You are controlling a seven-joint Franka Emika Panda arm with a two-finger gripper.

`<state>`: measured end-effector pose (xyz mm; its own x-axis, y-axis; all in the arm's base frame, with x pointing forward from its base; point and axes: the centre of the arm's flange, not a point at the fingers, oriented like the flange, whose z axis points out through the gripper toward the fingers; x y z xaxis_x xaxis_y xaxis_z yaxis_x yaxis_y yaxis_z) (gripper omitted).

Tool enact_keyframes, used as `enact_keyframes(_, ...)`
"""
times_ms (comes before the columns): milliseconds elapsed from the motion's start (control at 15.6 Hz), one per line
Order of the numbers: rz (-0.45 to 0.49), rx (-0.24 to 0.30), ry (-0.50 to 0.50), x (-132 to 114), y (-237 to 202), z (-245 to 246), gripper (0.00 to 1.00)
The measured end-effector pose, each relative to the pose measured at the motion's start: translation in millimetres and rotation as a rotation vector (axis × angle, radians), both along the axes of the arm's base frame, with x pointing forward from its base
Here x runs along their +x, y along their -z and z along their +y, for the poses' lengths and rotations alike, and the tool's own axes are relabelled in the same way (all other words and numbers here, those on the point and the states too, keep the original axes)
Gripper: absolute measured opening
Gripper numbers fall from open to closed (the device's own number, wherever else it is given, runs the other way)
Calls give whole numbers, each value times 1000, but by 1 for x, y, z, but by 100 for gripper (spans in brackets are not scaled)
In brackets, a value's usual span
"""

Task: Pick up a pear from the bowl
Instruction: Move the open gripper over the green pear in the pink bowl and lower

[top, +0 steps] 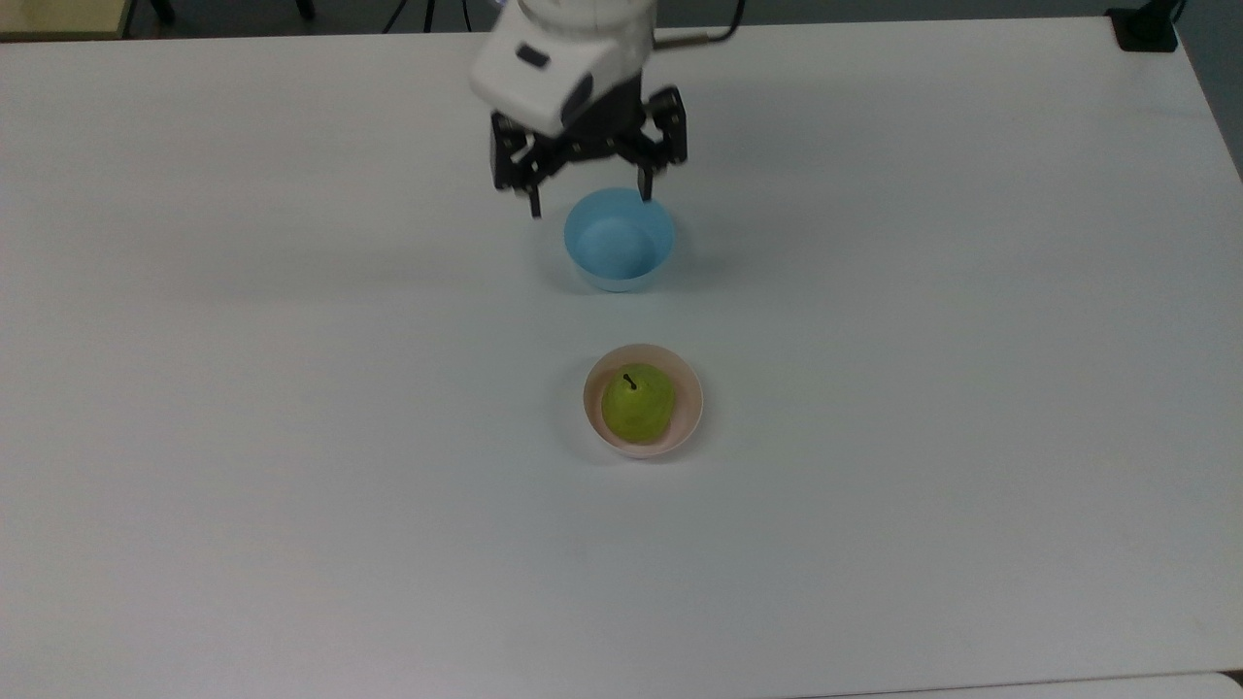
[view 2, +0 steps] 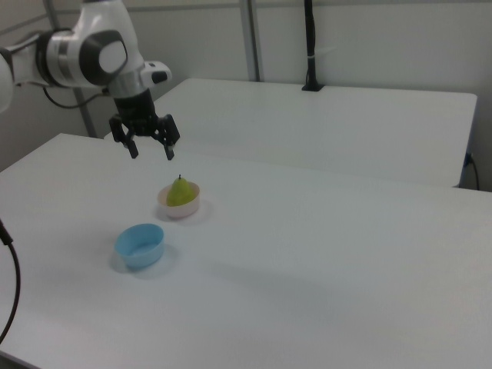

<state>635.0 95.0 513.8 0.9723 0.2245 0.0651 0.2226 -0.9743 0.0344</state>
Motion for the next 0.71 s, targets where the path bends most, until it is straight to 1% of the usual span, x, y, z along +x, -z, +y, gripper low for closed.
enact_keyframes(257, -30, 5, 20, 24, 48, 17, 100)
enact_keyframes(707, -68, 9, 11, 47, 102, 27, 100)
